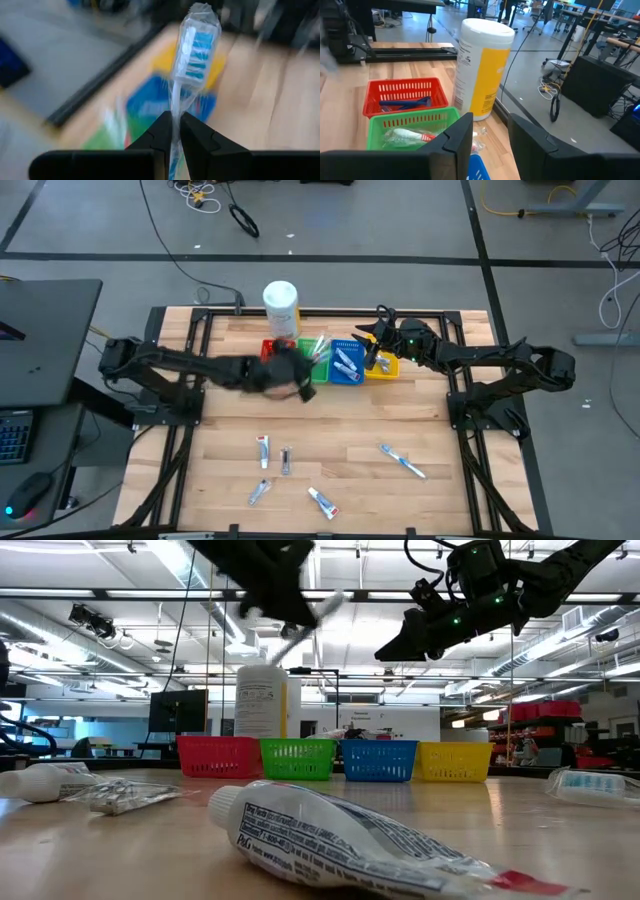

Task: Pick & Place Travel size toiletries
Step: Put the blue toothbrush into the green bin

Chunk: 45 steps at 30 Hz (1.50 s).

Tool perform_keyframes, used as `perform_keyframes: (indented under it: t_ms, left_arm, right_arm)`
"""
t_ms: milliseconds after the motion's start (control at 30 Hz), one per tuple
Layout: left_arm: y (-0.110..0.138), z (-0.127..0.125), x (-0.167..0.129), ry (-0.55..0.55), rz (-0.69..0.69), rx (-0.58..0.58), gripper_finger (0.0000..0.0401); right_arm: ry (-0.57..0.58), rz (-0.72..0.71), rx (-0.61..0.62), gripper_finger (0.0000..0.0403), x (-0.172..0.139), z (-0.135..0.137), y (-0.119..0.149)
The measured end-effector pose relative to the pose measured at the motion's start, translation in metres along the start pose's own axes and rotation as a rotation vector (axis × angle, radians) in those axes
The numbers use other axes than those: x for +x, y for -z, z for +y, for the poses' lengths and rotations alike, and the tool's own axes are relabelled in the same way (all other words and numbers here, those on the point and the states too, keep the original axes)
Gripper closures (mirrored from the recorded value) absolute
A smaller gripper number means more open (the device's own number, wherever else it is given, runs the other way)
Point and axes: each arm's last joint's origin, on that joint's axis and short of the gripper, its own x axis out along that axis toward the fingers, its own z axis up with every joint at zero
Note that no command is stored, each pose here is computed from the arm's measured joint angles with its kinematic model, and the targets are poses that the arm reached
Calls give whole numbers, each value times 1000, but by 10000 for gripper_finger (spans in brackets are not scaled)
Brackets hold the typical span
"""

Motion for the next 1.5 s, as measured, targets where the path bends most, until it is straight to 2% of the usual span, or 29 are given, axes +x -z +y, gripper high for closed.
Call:
perform_keyframes:
  t_ms: [133, 233, 400, 533, 633, 767, 933, 1100, 1333, 1500]
  left_arm:
    - [-18, 23, 35, 117, -130, -4, 359]
    - [-10, 37, 65, 164, -102, 6, 358]
    - [26, 51, 110, 46, 38, -3, 358]
    - [46, 56, 129, 19, 113, -41, 358]
    - [54, 55, 133, 8, 161, -67, 358]
    - [59, 56, 132, -26, 208, -164, 358]
    - [58, 58, 132, -103, 181, -278, 358]
    - [56, 57, 132, -93, 158, -387, 358]
    - [64, 49, 128, -90, 233, -451, 358]
    - [73, 51, 125, -165, 313, -478, 358]
  right_arm:
    - [2, 4, 0, 271, 0, 0, 0]
    - [31, 12, -1, 271, 0, -1, 1]
    - [67, 44, -4, 271, 0, -5, 4]
    - [77, 63, -4, 271, 0, -8, 6]
    - [83, 69, -3, 271, 0, -10, 7]
    - [82, 76, -3, 271, 0, -10, 8]
    - [82, 76, 5, 271, 0, -10, 8]
    - [81, 78, 8, 271, 0, -9, 8]
    - [79, 89, 7, 271, 0, -9, 9]
    - [77, 98, 6, 271, 0, -9, 10]
